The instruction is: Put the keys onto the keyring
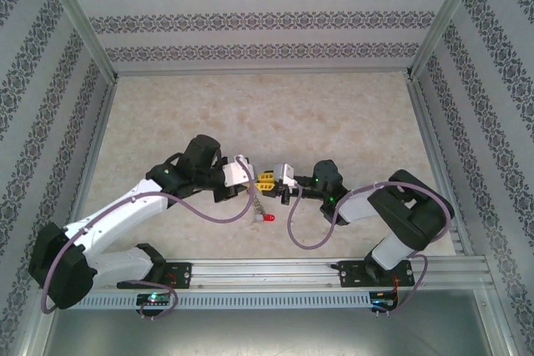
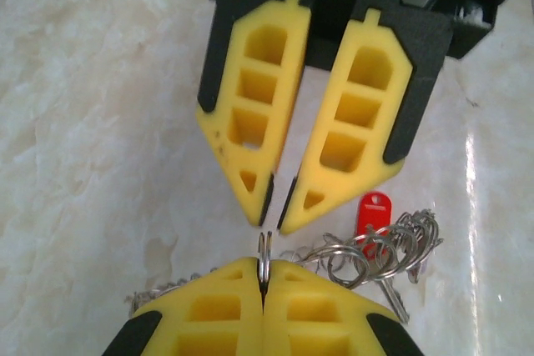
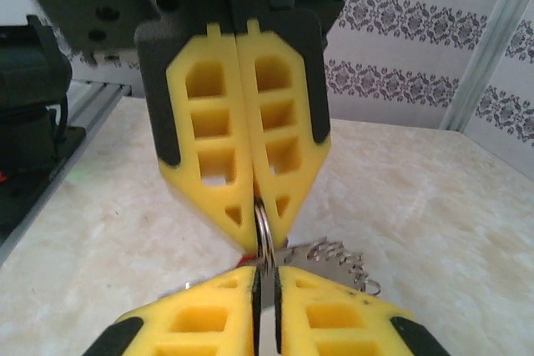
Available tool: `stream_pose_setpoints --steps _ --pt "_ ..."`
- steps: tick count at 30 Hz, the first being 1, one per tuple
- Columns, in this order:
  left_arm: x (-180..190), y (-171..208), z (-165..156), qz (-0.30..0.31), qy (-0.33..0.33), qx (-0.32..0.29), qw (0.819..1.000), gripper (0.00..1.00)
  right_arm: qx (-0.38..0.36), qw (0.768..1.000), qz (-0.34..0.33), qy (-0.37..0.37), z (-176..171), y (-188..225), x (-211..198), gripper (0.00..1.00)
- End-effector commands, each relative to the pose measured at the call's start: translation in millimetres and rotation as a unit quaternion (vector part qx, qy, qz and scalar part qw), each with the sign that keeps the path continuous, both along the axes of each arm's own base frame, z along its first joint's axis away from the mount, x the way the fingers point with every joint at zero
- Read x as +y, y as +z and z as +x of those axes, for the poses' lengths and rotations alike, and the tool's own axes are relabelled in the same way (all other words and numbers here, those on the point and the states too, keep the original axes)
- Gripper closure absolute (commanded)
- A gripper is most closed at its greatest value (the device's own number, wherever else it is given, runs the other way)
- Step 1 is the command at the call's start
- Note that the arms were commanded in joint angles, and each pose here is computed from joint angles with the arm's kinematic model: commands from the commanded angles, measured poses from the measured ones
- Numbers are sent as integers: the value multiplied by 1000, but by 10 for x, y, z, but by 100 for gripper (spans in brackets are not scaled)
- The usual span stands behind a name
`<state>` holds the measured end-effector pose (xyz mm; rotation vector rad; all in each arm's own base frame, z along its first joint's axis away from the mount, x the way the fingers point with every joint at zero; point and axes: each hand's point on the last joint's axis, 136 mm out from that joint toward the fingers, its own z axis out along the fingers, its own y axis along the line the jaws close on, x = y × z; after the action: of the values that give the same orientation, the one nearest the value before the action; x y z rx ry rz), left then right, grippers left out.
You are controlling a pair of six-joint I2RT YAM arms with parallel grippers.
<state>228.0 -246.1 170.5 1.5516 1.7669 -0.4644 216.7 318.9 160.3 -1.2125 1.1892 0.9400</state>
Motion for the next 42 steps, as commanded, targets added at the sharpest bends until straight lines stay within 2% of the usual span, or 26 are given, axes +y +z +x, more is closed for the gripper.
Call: stream_pose_setpoints --steps 1,5,19,25,38,42 --pt "163 -39 -159 69 -33 36 996 100 -19 999 -45 10 -57 -93 -74 84" --pt "215 -100 -193 112 -50 68 990 100 -24 996 -90 16 -93 -137 -109 81" --pt "79 -132 -143 139 -64 132 979 100 22 999 -29 38 -97 -41 106 75" --pt "48 -149 -128 136 -61 138 979 100 28 999 2 42 -112 -4 197 75" --pt "-14 -126 -131 123 -73 141 980 100 38 998 2 41 -89 -59 288 77" --pt "-58 -95 -128 109 -75 139 981 100 40 998 8 38 -75 -45 295 82"
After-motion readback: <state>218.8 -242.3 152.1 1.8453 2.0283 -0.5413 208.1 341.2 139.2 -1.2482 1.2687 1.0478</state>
